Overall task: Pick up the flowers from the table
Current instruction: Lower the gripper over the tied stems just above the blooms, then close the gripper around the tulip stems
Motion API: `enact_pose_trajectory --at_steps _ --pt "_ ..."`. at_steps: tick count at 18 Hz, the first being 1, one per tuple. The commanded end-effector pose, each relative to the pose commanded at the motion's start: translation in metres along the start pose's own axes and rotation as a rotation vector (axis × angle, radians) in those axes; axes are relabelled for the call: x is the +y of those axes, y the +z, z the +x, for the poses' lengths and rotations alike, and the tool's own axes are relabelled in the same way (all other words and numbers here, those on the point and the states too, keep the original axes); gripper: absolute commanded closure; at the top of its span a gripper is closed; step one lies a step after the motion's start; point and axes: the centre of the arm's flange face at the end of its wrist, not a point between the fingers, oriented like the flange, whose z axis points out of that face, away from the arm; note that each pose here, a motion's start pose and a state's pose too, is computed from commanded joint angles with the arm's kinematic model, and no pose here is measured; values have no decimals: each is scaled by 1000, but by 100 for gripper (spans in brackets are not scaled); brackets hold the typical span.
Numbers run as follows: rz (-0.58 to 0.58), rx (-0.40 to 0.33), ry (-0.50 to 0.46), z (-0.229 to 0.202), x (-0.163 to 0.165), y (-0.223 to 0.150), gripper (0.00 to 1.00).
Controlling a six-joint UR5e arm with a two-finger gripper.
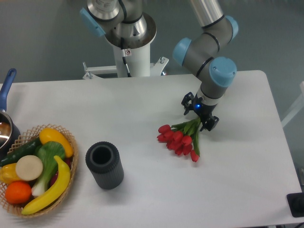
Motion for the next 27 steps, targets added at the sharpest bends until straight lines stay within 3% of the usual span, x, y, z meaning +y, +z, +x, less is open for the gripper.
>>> enact_pose_trajectory --at_steps 6,18,27 --pt "0 -2 -3 -1 1 -2 52" --pt "0 -11 -60 -2 2 -9 79" --pt "-3 -43 -59 -3 1 -26 79"
